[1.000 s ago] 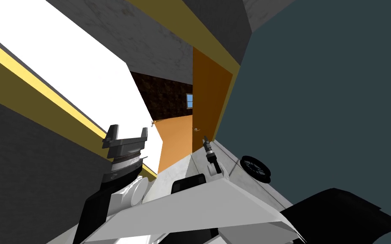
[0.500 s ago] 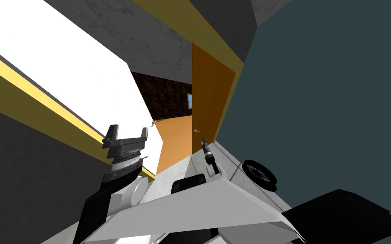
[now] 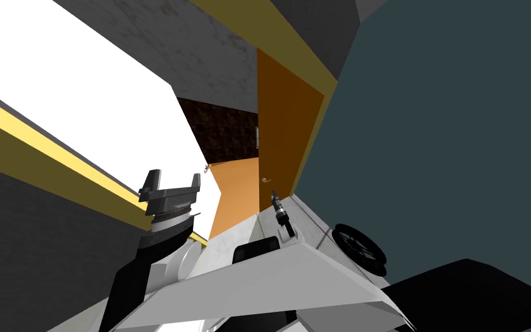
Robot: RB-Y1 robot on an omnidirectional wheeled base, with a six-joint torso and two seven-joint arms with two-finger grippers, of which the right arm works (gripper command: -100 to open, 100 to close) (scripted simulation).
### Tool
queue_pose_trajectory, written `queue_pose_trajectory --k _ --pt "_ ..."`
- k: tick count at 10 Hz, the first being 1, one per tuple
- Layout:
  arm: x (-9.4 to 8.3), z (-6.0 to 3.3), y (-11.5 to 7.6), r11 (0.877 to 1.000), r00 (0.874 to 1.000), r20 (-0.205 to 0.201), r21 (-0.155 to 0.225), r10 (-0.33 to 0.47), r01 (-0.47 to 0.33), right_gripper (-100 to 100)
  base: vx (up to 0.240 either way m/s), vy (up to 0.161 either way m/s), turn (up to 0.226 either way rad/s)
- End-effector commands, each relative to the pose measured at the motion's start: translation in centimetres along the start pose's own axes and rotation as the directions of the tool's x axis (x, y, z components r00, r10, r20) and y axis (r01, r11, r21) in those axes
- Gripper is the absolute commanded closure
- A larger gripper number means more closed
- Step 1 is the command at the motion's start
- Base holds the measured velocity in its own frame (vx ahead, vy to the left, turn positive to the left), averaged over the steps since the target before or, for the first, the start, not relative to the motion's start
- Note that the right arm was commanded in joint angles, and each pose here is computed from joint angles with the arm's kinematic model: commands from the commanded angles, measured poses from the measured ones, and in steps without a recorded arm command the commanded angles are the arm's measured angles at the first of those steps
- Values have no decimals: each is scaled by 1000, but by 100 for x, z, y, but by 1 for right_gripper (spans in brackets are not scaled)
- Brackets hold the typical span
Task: Push the door open
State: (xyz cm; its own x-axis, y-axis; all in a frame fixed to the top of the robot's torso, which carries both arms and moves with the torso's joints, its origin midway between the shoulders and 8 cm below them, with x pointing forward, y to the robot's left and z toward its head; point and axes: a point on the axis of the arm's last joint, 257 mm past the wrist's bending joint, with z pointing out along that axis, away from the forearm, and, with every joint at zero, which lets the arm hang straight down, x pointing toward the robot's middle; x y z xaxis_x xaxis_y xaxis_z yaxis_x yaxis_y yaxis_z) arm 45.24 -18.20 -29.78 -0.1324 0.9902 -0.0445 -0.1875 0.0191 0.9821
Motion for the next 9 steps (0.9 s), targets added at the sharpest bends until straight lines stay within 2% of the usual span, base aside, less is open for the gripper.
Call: queue_pose_trajectory --k 1,9 --pt "54 -8 -127 1000 1000 -9 24 5 -5 -100 70 -113 69" --pt "378 -111 -632 992 998 -49 125 35 -28 -100 73 -98 55"
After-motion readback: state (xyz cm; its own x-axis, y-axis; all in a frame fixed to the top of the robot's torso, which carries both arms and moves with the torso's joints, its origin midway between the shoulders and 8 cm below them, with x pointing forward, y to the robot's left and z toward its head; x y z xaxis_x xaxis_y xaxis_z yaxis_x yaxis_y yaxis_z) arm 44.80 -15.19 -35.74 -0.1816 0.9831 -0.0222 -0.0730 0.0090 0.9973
